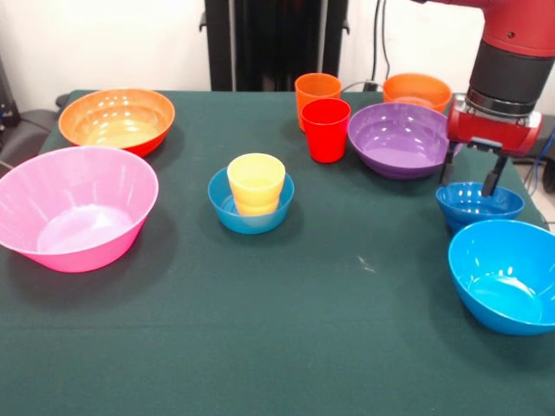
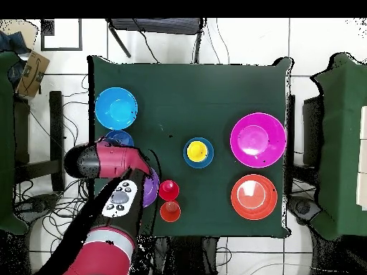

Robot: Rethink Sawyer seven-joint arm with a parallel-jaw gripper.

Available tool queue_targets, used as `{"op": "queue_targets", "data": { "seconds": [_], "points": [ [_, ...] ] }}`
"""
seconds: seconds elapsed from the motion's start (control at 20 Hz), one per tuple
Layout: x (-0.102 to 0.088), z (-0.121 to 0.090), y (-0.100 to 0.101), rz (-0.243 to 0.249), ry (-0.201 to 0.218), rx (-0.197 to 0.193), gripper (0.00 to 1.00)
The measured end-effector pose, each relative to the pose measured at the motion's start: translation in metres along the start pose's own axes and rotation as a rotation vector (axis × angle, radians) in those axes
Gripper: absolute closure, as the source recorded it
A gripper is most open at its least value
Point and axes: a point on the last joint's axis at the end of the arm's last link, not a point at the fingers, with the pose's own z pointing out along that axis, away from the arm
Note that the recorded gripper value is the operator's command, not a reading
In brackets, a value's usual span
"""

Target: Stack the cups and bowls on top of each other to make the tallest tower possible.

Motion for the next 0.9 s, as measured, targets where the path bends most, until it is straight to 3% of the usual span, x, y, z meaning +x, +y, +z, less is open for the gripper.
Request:
{"op": "queue_targets", "data": {
  "seconds": [0.9],
  "points": [
    [-0.0061,-0.0003,-0.0074,0.005,-0.019,0.011,0.0]
  ]
}}
